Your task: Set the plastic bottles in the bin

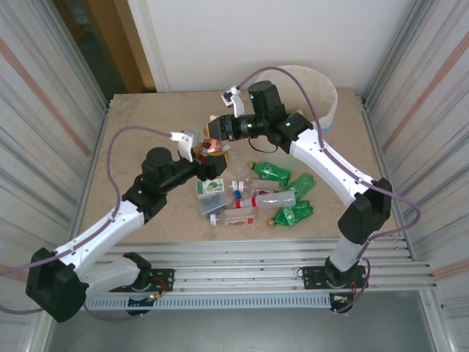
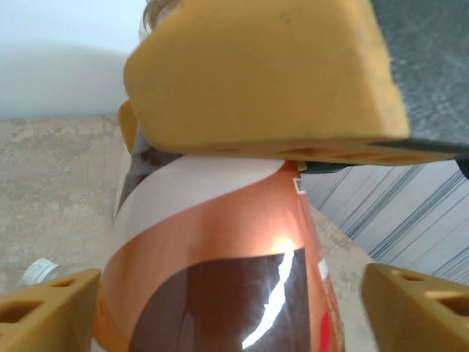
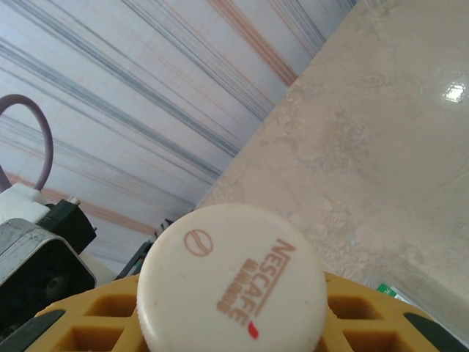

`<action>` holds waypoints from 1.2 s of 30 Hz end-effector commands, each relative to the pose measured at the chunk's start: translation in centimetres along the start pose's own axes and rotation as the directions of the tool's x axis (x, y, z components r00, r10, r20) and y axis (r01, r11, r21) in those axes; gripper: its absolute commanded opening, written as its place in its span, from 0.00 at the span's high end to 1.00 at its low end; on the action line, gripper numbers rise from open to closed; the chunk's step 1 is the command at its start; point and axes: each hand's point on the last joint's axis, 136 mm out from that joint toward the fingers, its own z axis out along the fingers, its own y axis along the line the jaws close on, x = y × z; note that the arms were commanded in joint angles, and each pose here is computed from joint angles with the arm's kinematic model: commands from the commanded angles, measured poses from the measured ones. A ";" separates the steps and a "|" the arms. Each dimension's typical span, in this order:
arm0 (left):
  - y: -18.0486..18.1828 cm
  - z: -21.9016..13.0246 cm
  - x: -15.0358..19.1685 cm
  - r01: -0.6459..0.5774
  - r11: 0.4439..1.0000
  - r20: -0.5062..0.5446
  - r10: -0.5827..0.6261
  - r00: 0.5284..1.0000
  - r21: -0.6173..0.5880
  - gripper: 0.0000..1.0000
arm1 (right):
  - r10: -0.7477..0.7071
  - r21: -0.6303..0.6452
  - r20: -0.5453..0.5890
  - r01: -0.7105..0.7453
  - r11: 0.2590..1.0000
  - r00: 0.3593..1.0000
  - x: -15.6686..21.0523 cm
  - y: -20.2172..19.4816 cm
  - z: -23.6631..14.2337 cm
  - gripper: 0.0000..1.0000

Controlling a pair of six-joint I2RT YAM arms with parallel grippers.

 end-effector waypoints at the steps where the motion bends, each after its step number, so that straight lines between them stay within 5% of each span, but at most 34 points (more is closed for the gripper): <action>1: -2.1 -1.0 -2.7 -0.039 0.997 0.075 0.034 0.997 0.065 0.02 | -0.033 -0.006 0.041 0.033 0.999 0.999 -1.7 0.9 -1.2 0.80; 12: -3.4 -3.2 -4.0 -0.108 0.990 0.149 0.093 0.984 0.091 0.01 | -0.110 0.118 0.179 0.090 0.989 0.978 -5.7 0.6 -7.9 0.81; 22: -3.1 -3.9 -3.9 -0.143 0.988 0.175 0.131 0.976 0.061 0.01 | -0.260 0.320 0.365 0.142 0.937 0.894 -11.4 1.5 -17.7 0.81; 29: -2.6 -3.8 -3.5 -0.136 0.990 0.164 0.128 0.978 0.042 0.01 | -0.349 0.522 0.444 0.078 0.850 0.825 -14.2 -1.6 -24.0 0.82; 36: -2.6 -4.0 -3.5 -0.137 0.990 0.165 0.128 0.978 0.042 0.01 | -0.329 0.617 0.439 -0.015 0.787 0.836 -15.9 -6.9 -26.9 0.82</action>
